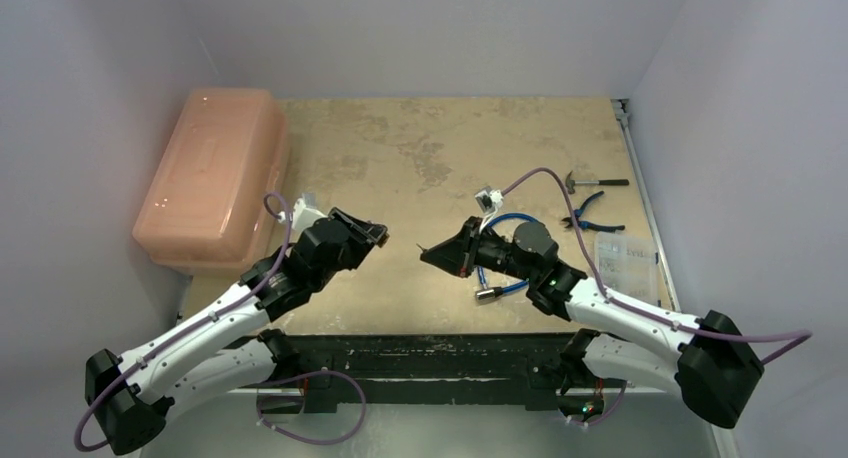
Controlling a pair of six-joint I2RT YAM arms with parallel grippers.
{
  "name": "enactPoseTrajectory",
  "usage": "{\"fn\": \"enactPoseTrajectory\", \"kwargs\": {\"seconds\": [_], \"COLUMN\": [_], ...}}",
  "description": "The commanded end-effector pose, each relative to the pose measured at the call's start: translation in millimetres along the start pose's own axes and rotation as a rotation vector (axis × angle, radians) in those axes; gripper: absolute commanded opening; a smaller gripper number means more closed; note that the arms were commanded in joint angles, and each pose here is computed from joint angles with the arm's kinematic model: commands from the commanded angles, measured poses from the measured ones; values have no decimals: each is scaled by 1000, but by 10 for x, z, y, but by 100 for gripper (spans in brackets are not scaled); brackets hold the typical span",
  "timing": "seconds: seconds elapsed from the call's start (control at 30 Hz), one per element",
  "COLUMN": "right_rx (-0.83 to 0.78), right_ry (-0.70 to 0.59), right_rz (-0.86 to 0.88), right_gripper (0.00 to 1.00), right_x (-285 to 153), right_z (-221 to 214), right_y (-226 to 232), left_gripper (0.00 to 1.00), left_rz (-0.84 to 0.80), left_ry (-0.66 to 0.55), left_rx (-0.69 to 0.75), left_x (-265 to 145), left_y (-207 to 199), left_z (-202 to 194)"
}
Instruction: Unlock with the key
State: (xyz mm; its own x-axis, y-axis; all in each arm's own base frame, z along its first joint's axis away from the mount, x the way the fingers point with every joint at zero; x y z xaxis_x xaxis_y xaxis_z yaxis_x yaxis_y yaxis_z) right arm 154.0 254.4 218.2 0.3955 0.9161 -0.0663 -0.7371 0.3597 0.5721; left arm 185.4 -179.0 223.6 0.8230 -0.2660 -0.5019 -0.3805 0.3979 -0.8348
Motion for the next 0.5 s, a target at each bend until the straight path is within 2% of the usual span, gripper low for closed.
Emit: {"fn": "enactPoseTrajectory", "kwargs": {"seconds": [0.0,0.47], "right_rx": [-4,24], "right_ry": [-97,-74], "right_rz": [74,103], "right_gripper": [0,0], "right_x": [158,376], "right_z": [322,366], "right_y": [214,269], "left_gripper": [0,0], "left_rz": [-166,-318], "left_ry": [45,51], "left_rx": [-149,-260], "left_x": [-67,-219], "left_y": [-250,-248], "left_z": [-11,65]}}
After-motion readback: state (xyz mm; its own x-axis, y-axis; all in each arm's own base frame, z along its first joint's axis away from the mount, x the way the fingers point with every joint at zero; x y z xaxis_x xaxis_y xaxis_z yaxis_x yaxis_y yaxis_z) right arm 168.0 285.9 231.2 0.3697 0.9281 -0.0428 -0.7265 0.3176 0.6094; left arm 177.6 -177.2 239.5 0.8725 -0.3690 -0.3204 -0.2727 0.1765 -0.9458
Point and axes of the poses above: each gripper's point midway between its finger pads, its own x axis out along the fingers, its own y axis along the line the jaws close on, z = x × y, the point moved 6 cm from there along -x, back along the fingers, and after that the axes turned 8 degrees about -x, right-handed, at the moved point
